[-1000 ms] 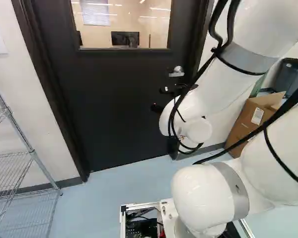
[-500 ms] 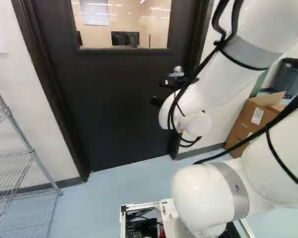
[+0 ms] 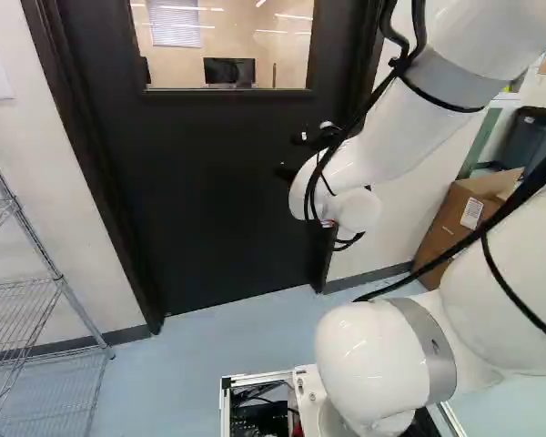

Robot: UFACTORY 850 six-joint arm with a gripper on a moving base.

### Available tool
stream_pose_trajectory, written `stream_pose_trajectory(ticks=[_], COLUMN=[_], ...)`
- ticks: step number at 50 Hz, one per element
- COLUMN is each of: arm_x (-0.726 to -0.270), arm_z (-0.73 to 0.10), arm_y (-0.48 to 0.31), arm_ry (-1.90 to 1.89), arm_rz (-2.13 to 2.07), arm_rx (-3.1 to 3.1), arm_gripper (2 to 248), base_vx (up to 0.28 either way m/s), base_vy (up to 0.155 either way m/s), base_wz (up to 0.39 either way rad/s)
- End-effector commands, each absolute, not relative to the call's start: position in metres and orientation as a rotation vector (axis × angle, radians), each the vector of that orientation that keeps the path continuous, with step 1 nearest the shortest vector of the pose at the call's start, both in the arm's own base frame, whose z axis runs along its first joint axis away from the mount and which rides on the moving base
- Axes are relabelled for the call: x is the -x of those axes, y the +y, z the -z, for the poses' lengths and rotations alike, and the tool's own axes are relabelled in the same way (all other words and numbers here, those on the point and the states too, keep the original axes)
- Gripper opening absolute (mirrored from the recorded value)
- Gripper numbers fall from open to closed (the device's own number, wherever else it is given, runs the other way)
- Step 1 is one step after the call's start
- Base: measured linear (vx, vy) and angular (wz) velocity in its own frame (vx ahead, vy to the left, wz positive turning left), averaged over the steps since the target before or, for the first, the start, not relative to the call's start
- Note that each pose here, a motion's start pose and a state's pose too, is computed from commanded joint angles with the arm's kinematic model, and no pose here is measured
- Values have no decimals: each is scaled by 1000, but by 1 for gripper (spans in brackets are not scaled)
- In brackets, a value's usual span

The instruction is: Open the door and move inside

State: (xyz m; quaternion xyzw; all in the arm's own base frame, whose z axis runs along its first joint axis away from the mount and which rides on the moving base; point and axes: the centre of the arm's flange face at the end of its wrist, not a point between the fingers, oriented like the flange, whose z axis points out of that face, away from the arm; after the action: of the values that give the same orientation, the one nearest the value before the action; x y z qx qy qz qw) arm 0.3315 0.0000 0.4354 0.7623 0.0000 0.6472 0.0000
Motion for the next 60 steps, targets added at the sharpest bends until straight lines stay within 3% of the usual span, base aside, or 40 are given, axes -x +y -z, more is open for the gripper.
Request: stream_pose_trajectory(ticks=[60], arm_x=[-402], arm_z=[-501], arm_y=[0], arm_ry=[0], arm_rz=[-2177], arm_rx=[-2265], arm_gripper=[247], base_vx=[0], base_vy=[0], base_wz=[0])
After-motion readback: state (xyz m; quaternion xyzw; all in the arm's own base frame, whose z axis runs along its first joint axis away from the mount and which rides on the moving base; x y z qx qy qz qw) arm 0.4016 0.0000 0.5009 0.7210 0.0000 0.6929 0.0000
